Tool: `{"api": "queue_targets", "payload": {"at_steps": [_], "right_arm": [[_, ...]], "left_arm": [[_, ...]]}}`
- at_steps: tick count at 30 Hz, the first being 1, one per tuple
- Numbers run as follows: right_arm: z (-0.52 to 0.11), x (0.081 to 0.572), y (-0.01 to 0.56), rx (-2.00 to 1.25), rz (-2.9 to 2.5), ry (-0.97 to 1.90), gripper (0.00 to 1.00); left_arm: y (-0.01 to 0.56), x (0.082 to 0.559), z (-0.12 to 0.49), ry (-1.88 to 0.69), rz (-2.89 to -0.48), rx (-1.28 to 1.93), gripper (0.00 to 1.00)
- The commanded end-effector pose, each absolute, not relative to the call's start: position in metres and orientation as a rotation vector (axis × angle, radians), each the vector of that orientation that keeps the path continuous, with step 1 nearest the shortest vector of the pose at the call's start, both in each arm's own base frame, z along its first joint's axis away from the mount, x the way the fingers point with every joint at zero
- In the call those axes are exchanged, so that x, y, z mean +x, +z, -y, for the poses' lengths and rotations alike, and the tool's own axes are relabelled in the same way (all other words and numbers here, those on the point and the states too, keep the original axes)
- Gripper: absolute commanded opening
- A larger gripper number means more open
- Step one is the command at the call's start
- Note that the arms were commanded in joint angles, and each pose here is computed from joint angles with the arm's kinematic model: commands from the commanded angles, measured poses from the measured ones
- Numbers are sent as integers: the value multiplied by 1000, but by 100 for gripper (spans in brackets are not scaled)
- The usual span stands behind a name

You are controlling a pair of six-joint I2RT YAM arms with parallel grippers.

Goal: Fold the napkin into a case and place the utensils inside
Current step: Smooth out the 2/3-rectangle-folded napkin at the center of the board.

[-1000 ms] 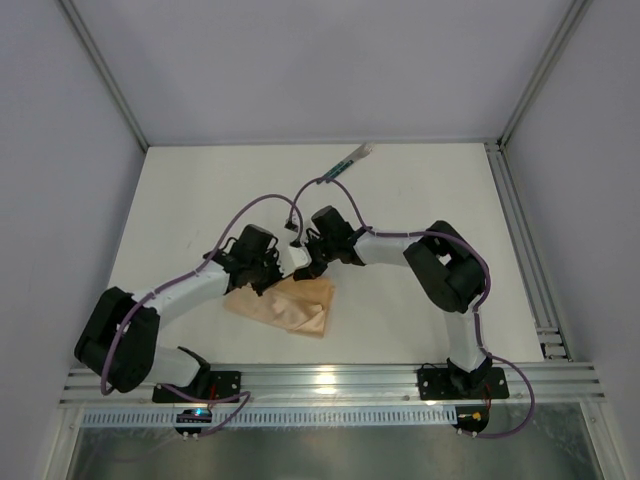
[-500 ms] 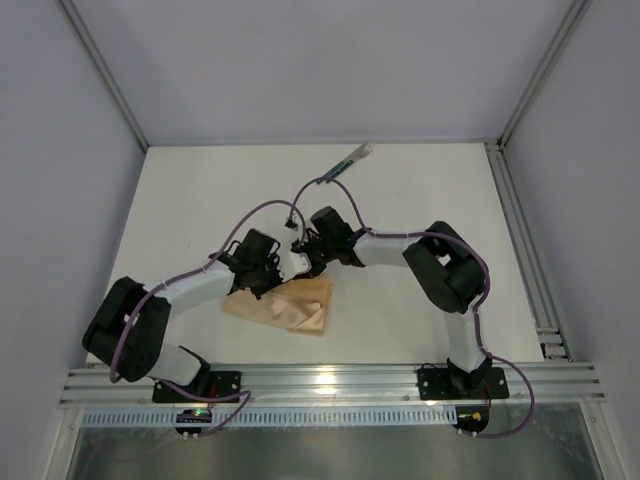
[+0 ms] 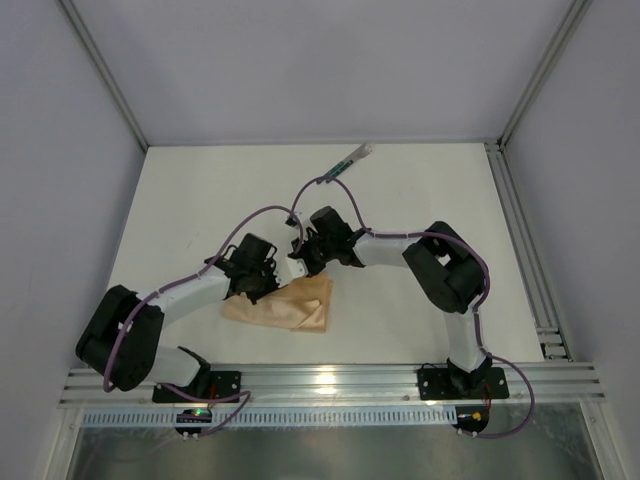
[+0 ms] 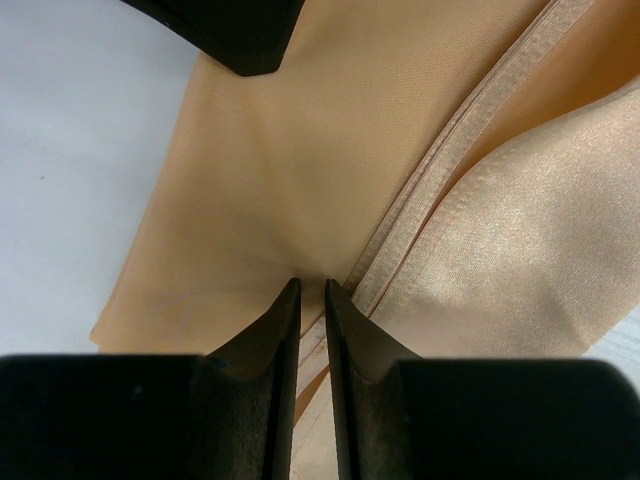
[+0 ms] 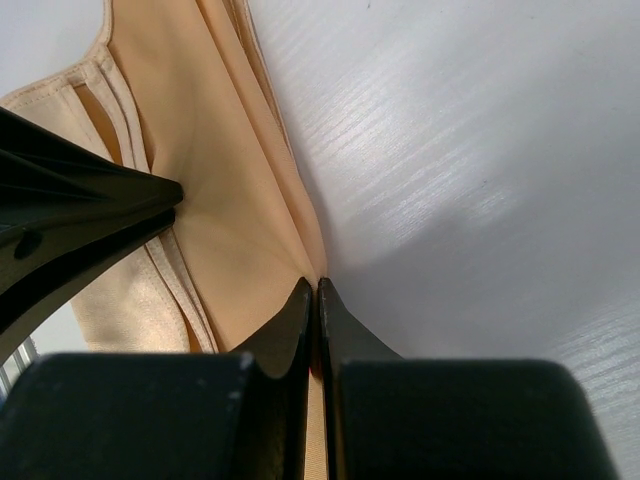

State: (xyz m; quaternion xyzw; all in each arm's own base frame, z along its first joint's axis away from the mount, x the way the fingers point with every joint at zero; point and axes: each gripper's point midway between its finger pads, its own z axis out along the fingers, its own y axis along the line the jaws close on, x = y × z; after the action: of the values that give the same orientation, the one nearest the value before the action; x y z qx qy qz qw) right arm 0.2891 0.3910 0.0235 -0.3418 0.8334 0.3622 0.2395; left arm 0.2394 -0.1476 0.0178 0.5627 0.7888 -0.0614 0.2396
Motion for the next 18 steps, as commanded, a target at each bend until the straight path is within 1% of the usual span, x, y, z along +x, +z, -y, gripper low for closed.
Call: {"api": "queue_targets", "payload": {"at_steps": [1, 5, 6, 7, 10, 12, 13, 16, 18], "right_arm": [[-394, 305, 33, -897, -2231, 957, 4], [-394, 305, 33, -897, -2232, 960, 4], [-394, 306, 33, -894, -2232, 957, 5], [-393, 305, 33, -894, -2238, 960, 9], [-391, 304, 39, -896, -2232, 954, 28], [-390, 304, 52, -903, -2209, 940, 35], [-389, 306, 57, -900, -2200, 929, 41], [-386, 312, 78, -904, -2163, 889, 51], [-379, 313, 85, -918, -2173, 852, 53]], "left_arm": [[10, 225, 138, -180, -2208, 1566, 17], [11, 228, 140, -181, -2203, 1547, 18], [12, 229, 141, -181, -2199, 1543, 18], [12, 230, 141, -177, -2201, 1538, 18], [12, 235, 142, -166, -2201, 1521, 19], [14, 237, 144, -167, -2198, 1510, 19], [15, 237, 145, -171, -2193, 1509, 19], [21, 241, 147, -166, -2179, 1491, 20], [25, 243, 147, -163, -2174, 1475, 20]]}}
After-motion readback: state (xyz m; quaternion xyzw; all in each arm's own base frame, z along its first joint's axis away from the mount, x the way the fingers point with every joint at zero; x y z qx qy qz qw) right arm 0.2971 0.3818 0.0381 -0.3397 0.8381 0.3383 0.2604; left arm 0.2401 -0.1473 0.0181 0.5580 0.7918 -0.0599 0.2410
